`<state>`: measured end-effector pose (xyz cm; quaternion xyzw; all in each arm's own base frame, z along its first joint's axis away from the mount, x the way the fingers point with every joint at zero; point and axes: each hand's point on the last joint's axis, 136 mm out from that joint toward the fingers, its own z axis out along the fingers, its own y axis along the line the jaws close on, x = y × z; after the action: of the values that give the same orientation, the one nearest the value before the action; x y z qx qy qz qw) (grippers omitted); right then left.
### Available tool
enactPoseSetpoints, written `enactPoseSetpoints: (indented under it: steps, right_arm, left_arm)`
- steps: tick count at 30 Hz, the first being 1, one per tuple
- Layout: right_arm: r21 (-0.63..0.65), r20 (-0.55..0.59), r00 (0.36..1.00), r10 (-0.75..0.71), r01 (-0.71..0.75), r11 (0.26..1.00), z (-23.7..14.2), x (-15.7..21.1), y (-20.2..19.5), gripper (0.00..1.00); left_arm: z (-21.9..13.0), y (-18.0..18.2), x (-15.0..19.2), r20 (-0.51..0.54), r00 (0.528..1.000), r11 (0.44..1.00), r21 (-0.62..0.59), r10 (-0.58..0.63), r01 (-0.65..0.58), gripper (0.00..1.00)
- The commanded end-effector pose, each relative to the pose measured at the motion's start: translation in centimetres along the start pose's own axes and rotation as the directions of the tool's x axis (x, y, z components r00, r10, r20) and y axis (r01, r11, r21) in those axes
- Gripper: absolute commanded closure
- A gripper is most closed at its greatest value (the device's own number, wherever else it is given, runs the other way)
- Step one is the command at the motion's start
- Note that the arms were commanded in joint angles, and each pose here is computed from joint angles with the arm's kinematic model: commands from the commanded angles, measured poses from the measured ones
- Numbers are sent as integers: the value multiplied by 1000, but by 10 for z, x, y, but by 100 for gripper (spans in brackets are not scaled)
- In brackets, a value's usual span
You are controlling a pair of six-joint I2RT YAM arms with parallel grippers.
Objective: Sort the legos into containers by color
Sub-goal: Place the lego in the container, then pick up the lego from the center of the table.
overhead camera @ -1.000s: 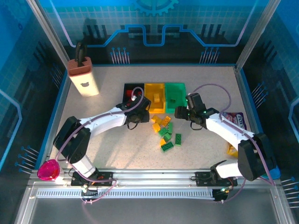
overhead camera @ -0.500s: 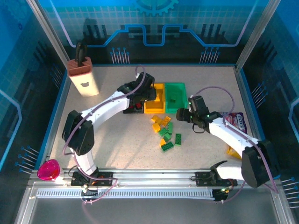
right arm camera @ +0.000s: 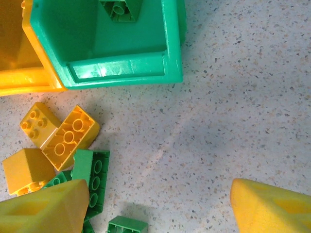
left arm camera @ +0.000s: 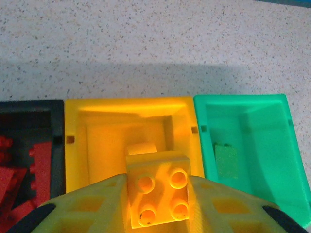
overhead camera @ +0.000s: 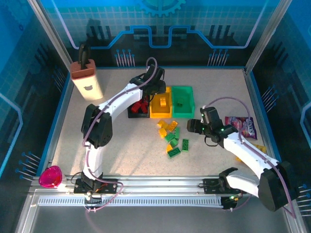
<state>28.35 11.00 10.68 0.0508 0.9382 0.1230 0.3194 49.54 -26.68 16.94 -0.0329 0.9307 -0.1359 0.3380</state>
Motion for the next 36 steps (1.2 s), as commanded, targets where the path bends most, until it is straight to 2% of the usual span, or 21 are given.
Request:
enactPoseSetpoints:
  steps: [1, 2, 4, 6, 9, 16, 21, 29, 36]
  right_arm:
    - [29, 13, 1000, 19, -20, 999, -4, 3, -11, 22]
    - [22, 16, 1000, 15, -16, 1000, -4, 2, -10, 22]
    - [11, 14, 1000, 6, -6, 1000, -3, -1, -6, 23]
    - [0, 8, 1000, -10, 10, 1000, -2, -7, -1, 23]
    - [-2, -7, 1000, -23, 23, 1000, -2, -13, 4, 22]
    - [-30, 7, 1000, -14, 14, 999, -1, -17, 11, 22]
    - [-30, 2, 1000, -29, 30, 999, 1, -19, 12, 21]
    - [-61, -13, 996, -88, 87, 994, -5, -33, 29, 20]
    - [-93, -20, 996, -90, 87, 992, 3, -33, 41, 20]
  left_arm:
    - [9, 3, 6, -51, 998, 999, -19, 26, -27, 66]
    - [11, 4, 7, -54, 998, 999, -24, 25, -27, 65]
    - [11, 5, 8, -55, 998, 999, -29, 20, -21, 57]
    - [9, 4, 9, -58, 998, 1000, -25, 12, -14, 34]
    - [-3, -1, 8, -54, 998, 1000, 4, 8, -8, 24]
    - [-51, -11, 11, -17, 999, 998, 52, 35, -34, 22]
    - [-74, -7, 55, -29, 998, 995, 91, 53, -51, 23]
    - [-77, 17, 144, -161, 986, 992, 121, 39, -19, 24]
    - [-67, 19, 176, -228, 973, 993, 118, 44, -17, 25]
